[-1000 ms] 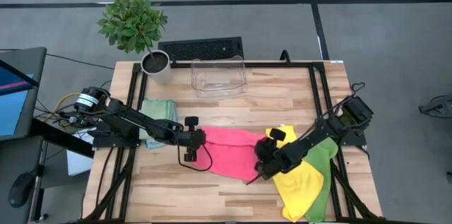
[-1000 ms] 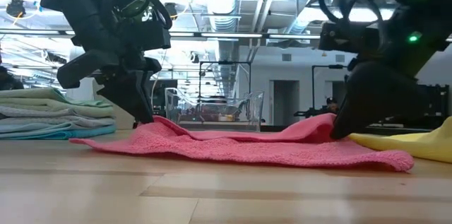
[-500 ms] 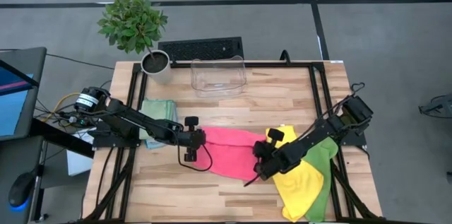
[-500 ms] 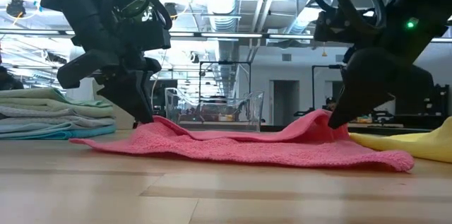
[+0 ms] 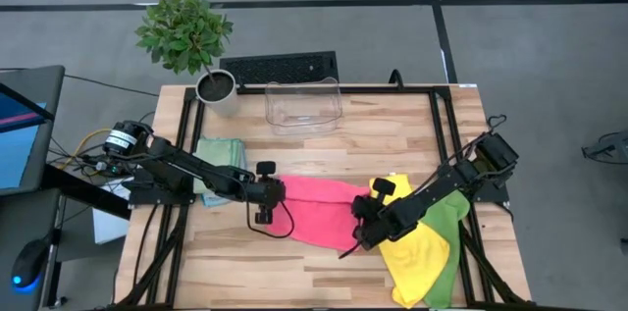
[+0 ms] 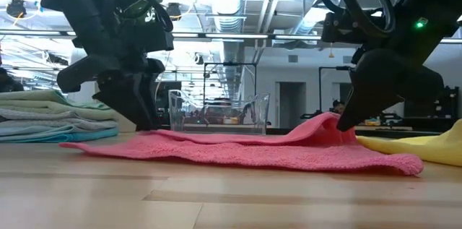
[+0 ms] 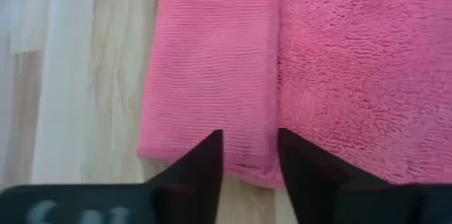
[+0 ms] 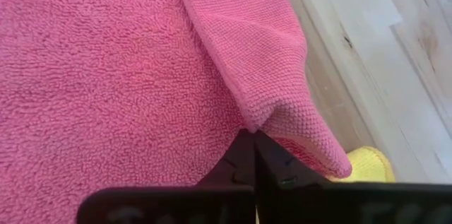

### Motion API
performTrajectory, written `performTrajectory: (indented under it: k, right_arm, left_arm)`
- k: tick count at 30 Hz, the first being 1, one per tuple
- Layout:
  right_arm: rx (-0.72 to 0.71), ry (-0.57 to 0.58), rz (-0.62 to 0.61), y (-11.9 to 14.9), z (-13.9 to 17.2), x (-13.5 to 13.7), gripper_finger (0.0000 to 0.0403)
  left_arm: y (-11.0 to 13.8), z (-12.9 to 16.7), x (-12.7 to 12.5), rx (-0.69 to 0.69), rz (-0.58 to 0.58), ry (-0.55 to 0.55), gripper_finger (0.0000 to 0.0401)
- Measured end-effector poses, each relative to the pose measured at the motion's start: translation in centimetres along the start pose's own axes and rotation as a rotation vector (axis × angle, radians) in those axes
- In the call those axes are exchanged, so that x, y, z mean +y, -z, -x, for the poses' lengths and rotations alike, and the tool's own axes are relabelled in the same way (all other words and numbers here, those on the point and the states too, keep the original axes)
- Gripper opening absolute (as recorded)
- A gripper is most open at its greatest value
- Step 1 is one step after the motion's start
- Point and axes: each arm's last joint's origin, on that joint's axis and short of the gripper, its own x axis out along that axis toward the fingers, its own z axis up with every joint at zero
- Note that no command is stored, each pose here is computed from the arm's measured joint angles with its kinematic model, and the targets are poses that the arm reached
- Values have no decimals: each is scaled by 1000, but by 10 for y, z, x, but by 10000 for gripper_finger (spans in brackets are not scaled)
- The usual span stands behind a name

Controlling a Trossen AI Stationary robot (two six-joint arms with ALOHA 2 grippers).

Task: Fold microfiber towels
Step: Fold the pink microfiber cloth

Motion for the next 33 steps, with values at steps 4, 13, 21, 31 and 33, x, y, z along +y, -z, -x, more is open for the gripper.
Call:
performTrajectory:
  k: [4, 13, 21, 31, 33]
  right_arm:
    - [0, 0, 2, 0, 0, 0, 11]
    - [2, -1, 1, 0, 0, 0, 16]
    - [2, -1, -3, 0, 0, 0, 14]
    - [24, -5, 6, 1, 0, -1, 10]
    - [25, -7, 5, 1, 0, -1, 16]
  left_arm:
    - [1, 0, 1, 7, -2, -29, 159]
    - [2, 0, -2, 13, -8, 2, 128]
    - [6, -20, -11, 60, -62, 8, 135]
    - [-1, -18, -10, 105, -94, -58, 106]
    - [-2, -18, -10, 111, -98, -58, 97]
